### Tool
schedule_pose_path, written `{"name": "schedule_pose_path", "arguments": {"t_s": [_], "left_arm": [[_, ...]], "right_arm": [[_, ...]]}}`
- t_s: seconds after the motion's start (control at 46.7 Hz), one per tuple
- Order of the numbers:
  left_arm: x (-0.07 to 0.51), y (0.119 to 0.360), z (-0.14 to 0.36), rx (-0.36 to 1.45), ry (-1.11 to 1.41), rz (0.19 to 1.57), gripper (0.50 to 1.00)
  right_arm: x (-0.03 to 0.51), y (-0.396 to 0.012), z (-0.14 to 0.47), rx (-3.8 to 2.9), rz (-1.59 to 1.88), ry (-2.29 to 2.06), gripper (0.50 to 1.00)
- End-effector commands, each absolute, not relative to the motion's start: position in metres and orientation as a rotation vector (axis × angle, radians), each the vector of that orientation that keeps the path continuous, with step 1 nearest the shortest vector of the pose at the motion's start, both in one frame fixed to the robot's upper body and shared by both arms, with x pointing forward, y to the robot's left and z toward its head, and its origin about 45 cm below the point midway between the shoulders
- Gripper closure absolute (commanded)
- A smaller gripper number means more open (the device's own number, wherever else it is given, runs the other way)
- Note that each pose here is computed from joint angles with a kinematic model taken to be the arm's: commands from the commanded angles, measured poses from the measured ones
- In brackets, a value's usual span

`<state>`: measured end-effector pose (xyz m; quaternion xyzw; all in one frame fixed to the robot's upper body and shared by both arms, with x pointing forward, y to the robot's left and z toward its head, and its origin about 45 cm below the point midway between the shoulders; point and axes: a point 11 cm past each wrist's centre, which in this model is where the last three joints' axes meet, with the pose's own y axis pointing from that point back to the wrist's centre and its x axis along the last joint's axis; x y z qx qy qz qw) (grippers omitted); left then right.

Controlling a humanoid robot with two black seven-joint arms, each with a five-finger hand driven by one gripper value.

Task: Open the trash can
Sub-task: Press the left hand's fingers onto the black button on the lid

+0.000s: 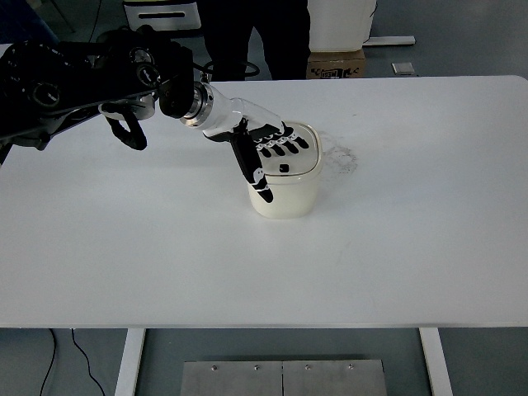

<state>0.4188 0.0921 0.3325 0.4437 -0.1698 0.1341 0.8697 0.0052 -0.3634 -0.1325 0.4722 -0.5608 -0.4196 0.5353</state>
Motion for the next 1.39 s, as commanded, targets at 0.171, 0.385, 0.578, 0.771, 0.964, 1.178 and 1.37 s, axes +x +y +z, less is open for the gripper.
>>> {"name": "schedule_pose_path", "arguments": {"t_s": [0.171, 0.385, 0.578, 0.771, 0.964, 1.178, 1.37], "left_arm": [[0.419, 0.093, 0.33, 0.935, -0.35, 0.282, 0.5], [0.417, 0.094, 0.325, 0.937, -0.339, 0.28, 0.5], [0.418, 0.094, 0.325, 0.937, -0.339, 0.283, 0.5], [0.417, 0.093, 0.323, 0.938, -0.338, 0.277, 0.5], [0.417, 0.091, 0.323, 0.938, -0.342, 0.276, 0.5], [0.415, 0.09, 0.319, 0.939, -0.334, 0.271, 0.5], [0.416, 0.093, 0.318, 0.94, -0.33, 0.276, 0.5]], "right_arm": [[0.005, -0.363, -0.133, 1.124, -1.0, -1.335, 0.509], [0.005, -0.363, -0.133, 1.124, -1.0, -1.335, 0.509], [0.005, -0.363, -0.133, 1.124, -1.0, -1.335, 0.511], [0.005, -0.363, -0.133, 1.124, -1.0, -1.335, 0.511], [0.005, -0.363, -0.133, 1.124, -1.0, -1.335, 0.509], [0.005, -0.363, -0.133, 1.124, -1.0, -1.335, 0.509], [0.005, -0.363, -0.133, 1.124, -1.0, -1.335, 0.509]]}}
